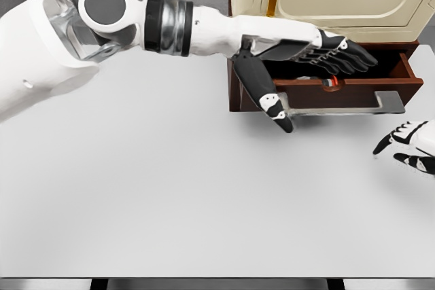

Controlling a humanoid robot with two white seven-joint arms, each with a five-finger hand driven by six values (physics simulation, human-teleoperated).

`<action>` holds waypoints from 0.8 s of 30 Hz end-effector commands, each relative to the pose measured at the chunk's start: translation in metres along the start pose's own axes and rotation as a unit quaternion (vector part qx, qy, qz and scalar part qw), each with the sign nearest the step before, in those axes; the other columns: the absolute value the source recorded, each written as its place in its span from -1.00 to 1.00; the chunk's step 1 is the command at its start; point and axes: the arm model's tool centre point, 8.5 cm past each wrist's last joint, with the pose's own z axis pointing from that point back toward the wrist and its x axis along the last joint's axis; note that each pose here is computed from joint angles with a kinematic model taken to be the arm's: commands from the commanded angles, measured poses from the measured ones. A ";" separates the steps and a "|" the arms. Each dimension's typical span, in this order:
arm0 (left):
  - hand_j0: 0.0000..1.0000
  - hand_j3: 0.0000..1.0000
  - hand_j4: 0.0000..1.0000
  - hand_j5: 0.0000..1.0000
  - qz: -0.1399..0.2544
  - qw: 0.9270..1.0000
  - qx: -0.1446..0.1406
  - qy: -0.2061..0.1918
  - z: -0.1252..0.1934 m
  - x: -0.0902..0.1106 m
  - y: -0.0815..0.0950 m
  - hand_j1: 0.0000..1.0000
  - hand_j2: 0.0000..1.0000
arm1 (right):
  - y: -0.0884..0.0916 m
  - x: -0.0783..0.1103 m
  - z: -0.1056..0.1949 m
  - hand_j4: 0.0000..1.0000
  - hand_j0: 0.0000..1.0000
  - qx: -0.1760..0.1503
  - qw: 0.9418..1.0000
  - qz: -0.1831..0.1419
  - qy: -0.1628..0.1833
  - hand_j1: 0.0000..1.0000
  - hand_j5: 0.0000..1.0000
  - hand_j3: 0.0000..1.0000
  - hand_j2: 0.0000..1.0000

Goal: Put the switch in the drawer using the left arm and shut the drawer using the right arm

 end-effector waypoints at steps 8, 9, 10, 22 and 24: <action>1.00 1.00 1.00 1.00 -0.064 0.978 0.192 -0.050 0.235 -0.018 -0.027 1.00 1.00 | -0.006 -0.002 -0.011 0.06 0.06 -0.005 1.000 0.000 -0.010 0.06 0.06 0.06 0.06; 1.00 1.00 1.00 1.00 -0.058 0.976 0.208 -0.042 0.246 -0.028 -0.027 1.00 1.00 | -0.007 -0.003 -0.011 0.06 0.06 -0.007 1.000 0.000 -0.009 0.06 0.06 0.06 0.06; 1.00 1.00 1.00 1.00 -0.047 0.975 0.212 -0.040 0.247 -0.039 -0.030 1.00 1.00 | -0.008 -0.003 -0.011 0.06 0.06 -0.008 1.000 0.001 -0.009 0.06 0.06 0.06 0.06; 1.00 1.00 1.00 1.00 -0.093 0.984 0.141 -0.064 0.210 -0.043 -0.060 1.00 1.00 | -0.023 -0.017 -0.016 0.07 0.07 -0.025 1.000 0.005 0.000 0.07 0.07 0.07 0.07; 1.00 1.00 1.00 1.00 -0.090 0.984 0.141 -0.064 0.210 -0.045 -0.061 1.00 1.00 | -0.018 -0.021 -0.020 0.07 0.07 -0.018 1.000 -0.004 0.002 0.07 0.07 0.07 0.07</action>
